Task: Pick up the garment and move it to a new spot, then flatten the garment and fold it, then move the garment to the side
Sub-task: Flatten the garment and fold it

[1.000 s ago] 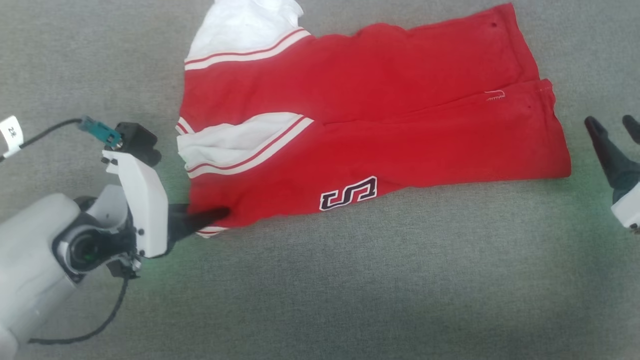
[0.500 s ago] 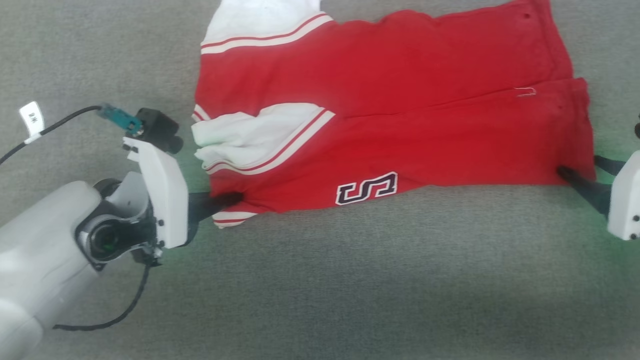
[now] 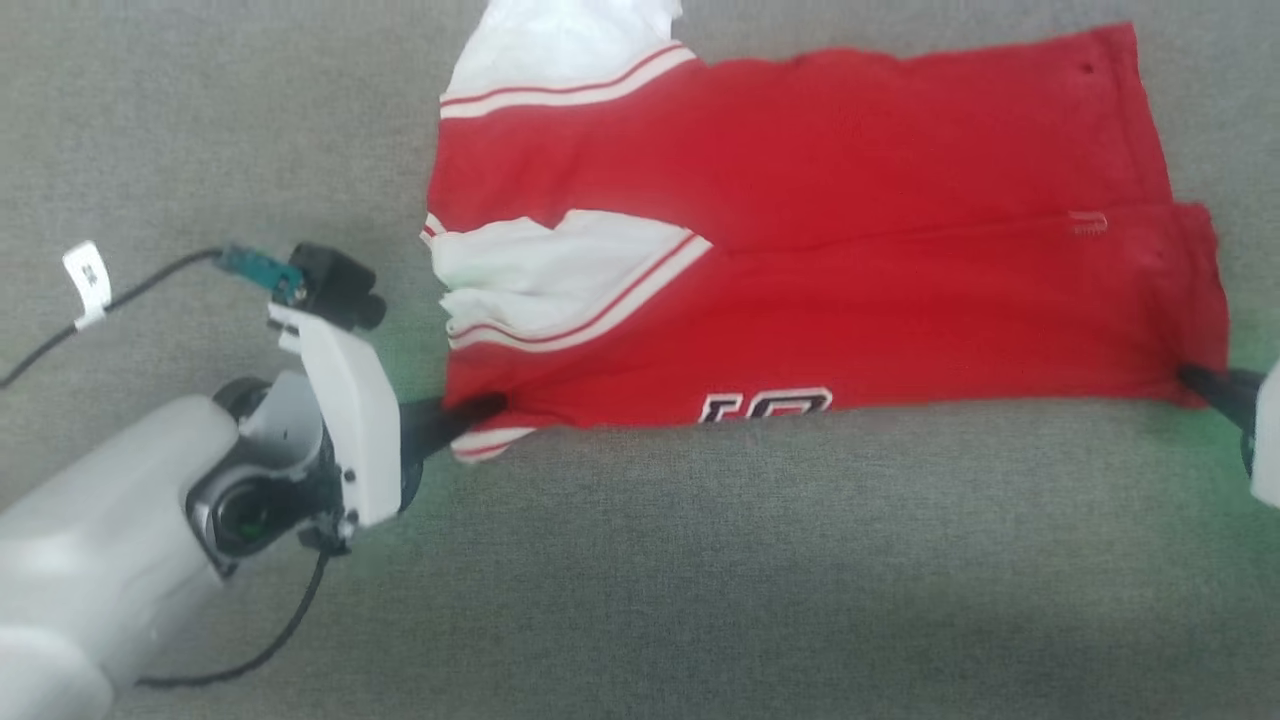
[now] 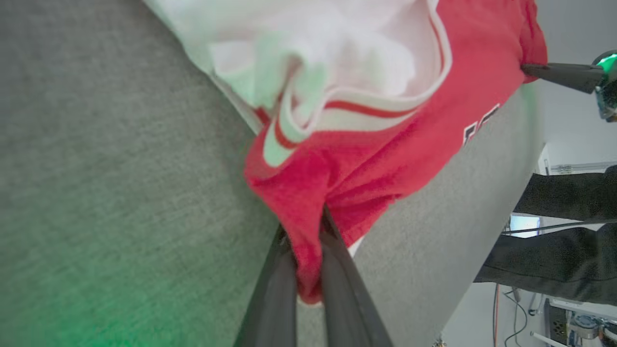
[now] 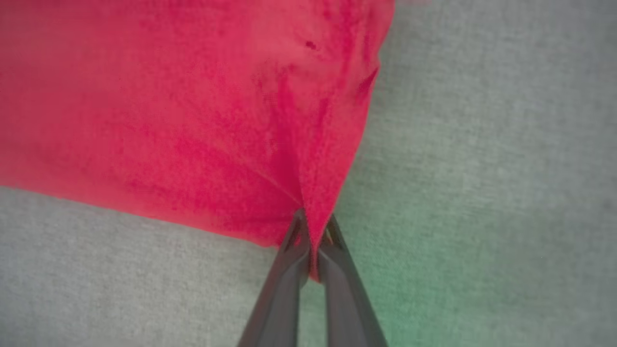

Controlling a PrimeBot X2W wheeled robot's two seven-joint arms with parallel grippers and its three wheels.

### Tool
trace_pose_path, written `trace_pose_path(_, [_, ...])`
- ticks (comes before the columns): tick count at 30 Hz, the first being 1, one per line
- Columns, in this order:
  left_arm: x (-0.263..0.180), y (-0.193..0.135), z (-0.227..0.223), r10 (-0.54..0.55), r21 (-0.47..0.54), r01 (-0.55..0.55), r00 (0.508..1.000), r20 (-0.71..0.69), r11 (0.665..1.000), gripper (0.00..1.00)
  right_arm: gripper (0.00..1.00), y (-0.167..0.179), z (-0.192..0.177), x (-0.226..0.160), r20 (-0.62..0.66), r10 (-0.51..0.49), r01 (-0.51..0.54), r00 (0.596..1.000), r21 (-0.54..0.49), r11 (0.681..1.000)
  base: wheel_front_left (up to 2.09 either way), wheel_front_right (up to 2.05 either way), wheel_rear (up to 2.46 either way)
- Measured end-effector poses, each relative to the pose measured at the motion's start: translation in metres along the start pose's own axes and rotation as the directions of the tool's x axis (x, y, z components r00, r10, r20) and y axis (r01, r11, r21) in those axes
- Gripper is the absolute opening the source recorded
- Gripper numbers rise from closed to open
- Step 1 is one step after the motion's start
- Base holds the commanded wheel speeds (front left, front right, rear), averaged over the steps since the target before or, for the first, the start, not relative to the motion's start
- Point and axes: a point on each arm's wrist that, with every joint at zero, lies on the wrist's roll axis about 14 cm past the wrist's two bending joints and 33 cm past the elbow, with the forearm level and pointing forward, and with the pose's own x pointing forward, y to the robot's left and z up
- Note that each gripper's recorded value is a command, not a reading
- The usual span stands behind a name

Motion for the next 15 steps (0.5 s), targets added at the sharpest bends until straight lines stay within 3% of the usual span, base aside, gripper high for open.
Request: trace_pose_path(15, [-0.053,-0.016,-0.049,-0.003,0.044,0.002,1.000,0.028,0.999,0.00,0.00,0.010,-0.059,-0.051,-0.008,0.007,-0.006,1.000,0.046,0.999,0.00,0.00,0.00])
